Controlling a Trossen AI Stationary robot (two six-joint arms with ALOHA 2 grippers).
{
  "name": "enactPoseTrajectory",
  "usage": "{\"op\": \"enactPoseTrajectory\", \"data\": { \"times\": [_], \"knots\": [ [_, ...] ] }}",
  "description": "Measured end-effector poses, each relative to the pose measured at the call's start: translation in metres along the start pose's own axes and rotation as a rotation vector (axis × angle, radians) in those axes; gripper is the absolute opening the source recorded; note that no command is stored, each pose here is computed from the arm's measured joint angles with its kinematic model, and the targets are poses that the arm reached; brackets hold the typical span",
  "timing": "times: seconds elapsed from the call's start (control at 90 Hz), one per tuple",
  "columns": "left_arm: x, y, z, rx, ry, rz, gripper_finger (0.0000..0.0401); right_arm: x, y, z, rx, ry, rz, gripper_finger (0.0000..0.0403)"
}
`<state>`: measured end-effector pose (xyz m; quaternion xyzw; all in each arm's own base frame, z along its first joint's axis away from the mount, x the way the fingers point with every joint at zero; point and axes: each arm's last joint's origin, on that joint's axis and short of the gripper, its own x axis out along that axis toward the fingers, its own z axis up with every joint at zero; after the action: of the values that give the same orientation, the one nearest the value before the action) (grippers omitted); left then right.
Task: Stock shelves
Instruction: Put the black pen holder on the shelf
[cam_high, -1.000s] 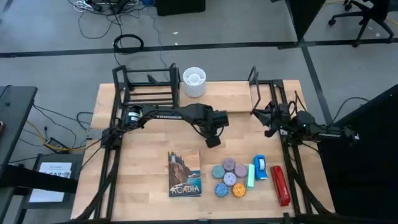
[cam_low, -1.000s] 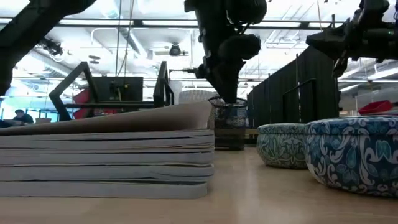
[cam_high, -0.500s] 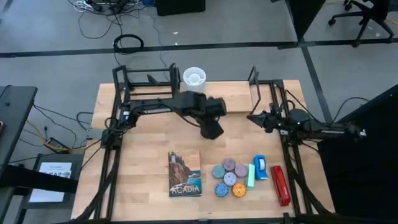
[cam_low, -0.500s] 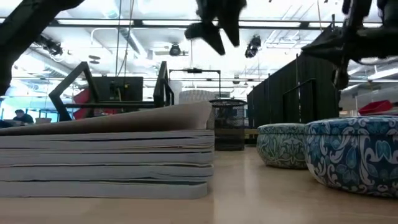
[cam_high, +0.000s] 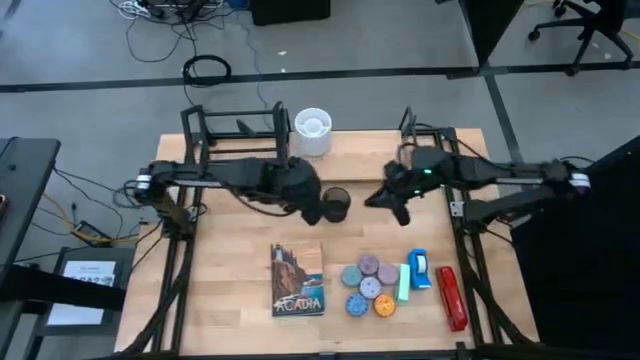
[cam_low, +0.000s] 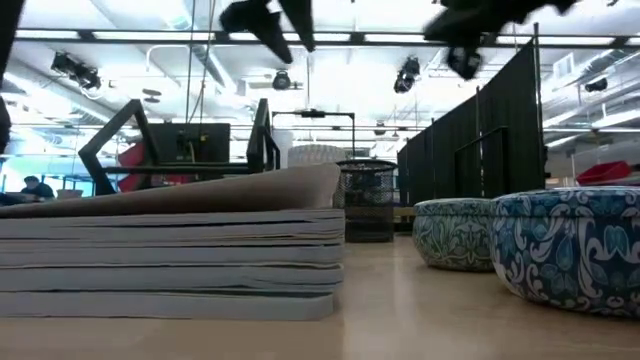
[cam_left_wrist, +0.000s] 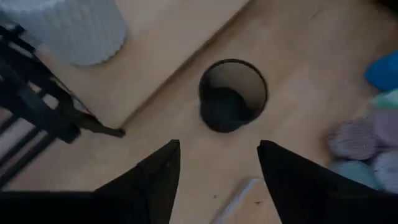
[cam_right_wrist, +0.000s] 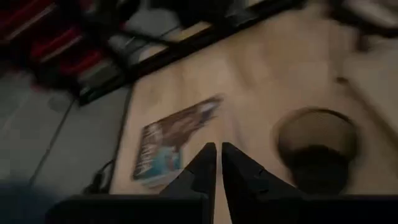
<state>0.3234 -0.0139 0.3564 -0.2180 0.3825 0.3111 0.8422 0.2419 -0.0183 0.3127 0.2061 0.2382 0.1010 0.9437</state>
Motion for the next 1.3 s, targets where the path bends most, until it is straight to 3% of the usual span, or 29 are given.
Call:
{"op": "enactPoseTrajectory", "data": {
  "times": [0.156, 0.533, 0.756, 1.044, 1.167, 1.3],
  "knots": [
    [-0.004, 0.023, -0.026, -0.070, -0.032, -0.050, 0.0197, 0.030, -0.001, 0.025, -0.067, 0.052, 0.100, 0.0000],
    [-0.023, 0.065, -0.060, -0.088, -0.069, -0.080, 0.0197, 0.074, -0.031, 0.057, -0.030, 0.099, -0.007, 0.0009],
    [-0.020, 0.078, -0.075, -0.017, -0.043, -0.077, 0.0197, 0.078, -0.034, 0.057, -0.107, 0.208, -0.063, 0.0089],
    [-0.012, 0.089, -0.094, 0.065, 0.028, -0.117, 0.0197, 0.086, -0.025, 0.035, -0.246, 0.395, -0.260, 0.0228],
    [-0.009, 0.092, -0.101, 0.073, 0.058, -0.127, 0.0197, 0.101, -0.027, 0.026, -0.296, 0.438, -0.312, 0.0246],
    [-0.007, 0.093, -0.104, 0.076, 0.092, -0.149, 0.0197, 0.121, -0.036, 0.011, -0.325, 0.526, -0.345, 0.0235]
  ]
}}
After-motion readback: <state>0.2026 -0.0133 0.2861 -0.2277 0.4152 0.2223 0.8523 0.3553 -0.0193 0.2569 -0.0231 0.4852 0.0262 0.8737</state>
